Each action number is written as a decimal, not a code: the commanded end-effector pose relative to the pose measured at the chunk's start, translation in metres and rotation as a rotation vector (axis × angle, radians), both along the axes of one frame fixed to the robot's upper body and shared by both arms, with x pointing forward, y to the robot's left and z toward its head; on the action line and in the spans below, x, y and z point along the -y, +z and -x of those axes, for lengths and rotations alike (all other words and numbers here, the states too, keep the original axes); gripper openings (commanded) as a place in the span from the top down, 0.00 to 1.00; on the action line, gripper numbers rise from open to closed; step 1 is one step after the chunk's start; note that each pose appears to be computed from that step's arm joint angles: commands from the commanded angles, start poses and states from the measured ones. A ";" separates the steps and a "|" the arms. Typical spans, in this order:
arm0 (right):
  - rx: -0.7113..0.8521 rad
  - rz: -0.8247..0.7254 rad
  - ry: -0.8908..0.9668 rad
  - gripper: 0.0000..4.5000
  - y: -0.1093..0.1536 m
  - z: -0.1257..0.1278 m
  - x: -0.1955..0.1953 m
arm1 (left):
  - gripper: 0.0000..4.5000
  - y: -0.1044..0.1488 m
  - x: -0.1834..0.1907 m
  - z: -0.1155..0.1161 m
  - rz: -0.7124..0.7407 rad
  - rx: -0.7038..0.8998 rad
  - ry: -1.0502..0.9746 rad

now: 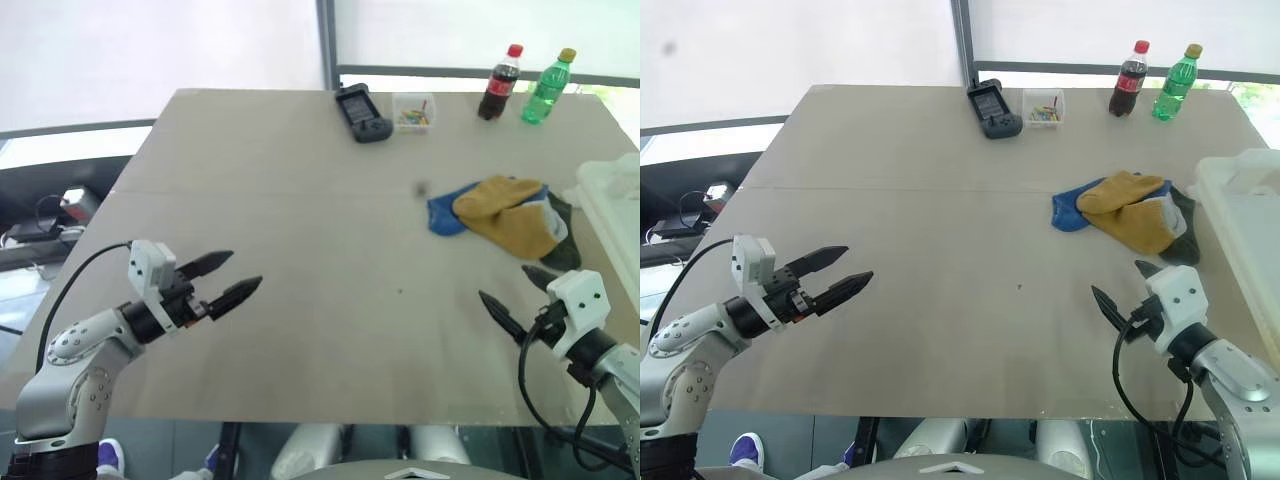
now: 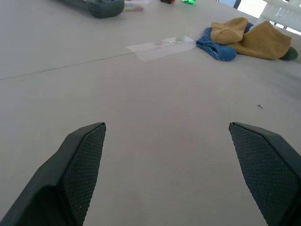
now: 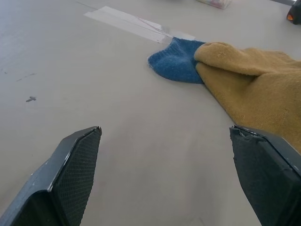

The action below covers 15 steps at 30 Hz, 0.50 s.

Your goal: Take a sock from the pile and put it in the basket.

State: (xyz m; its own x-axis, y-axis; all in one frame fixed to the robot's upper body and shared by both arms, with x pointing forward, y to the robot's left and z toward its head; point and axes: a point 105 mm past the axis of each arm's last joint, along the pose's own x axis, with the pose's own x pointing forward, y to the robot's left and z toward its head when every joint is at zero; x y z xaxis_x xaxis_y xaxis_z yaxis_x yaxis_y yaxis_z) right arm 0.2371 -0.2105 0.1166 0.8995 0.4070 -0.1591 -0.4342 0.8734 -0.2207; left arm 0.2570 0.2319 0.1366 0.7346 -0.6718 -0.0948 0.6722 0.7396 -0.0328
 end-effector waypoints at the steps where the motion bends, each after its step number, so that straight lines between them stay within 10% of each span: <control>1: 0.044 0.015 0.011 0.00 0.011 -0.001 0.000 | 0.01 0.010 0.000 0.003 -0.016 0.049 -0.009; 15: 0.019 0.013 0.034 0.00 0.010 -0.006 -0.005 | 0.01 0.006 -0.001 0.004 0.020 0.049 -0.025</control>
State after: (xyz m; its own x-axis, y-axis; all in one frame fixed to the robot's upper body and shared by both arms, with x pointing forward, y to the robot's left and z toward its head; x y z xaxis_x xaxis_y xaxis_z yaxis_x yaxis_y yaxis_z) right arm 0.2425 -0.2089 0.1194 0.8957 0.4170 -0.1544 -0.4430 0.8672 -0.2274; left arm 0.2539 0.2309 0.1348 0.7228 -0.6867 -0.0779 0.6864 0.7264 -0.0339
